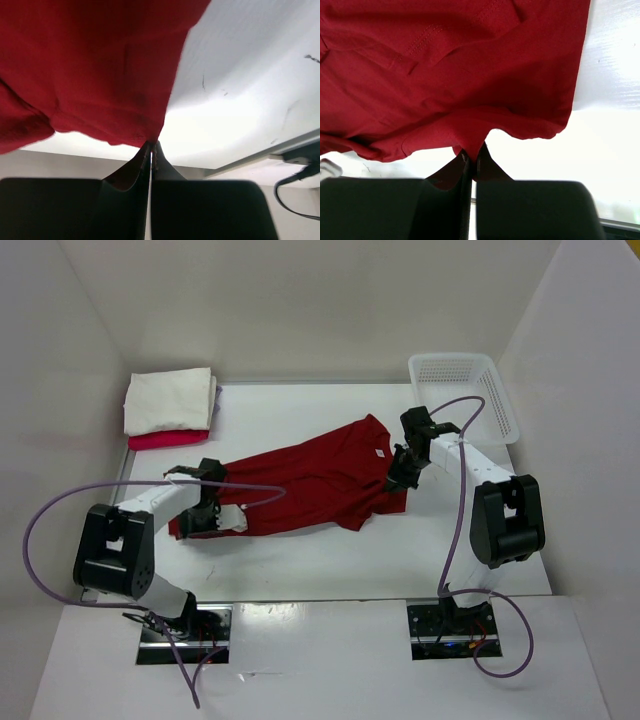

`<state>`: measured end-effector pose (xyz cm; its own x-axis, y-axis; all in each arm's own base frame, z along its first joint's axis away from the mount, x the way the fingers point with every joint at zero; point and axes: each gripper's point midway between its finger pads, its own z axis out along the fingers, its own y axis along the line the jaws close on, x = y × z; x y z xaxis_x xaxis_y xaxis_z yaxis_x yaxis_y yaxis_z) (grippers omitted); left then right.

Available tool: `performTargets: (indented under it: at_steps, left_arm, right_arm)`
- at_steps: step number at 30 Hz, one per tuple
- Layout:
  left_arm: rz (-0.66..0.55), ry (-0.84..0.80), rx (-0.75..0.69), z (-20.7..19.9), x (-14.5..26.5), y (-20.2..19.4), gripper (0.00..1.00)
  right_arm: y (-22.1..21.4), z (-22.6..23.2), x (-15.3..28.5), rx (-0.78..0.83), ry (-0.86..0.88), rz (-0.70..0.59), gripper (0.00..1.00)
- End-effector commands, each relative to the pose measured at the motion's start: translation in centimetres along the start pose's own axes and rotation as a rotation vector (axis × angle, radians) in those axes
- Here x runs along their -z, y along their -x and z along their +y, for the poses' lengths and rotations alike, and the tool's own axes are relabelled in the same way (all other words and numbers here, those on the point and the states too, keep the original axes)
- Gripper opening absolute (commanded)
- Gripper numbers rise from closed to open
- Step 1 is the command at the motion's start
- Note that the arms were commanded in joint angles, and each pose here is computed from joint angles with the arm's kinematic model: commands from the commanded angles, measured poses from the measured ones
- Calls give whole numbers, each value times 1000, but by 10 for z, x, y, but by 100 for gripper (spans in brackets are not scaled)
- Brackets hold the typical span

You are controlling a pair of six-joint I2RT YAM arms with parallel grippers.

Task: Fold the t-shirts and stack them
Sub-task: Grap the side of the flattened tshirt closest away from the robot with both arms

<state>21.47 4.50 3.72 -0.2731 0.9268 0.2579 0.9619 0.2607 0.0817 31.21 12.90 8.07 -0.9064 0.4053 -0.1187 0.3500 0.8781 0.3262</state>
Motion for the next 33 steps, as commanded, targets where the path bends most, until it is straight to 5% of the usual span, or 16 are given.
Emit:
performTargets:
  at_steps: [1,13,22,33]
  left_arm:
    - [-84,-39,95,-1,14,1,0]
    - [-267,-83,486,35,21,-31,0]
    - [-272,-195,595,36,-5,-24,0]
    - [-279,-43,725,80,24,-36,0]
  right_arm:
    - [12,6,12,19,22,-44,0]
    - [71,55,25,113,101,-119,0]
    - [115,71,-12,128,67,-129,0]
    - [123,63,-21,138,-3,-120,0]
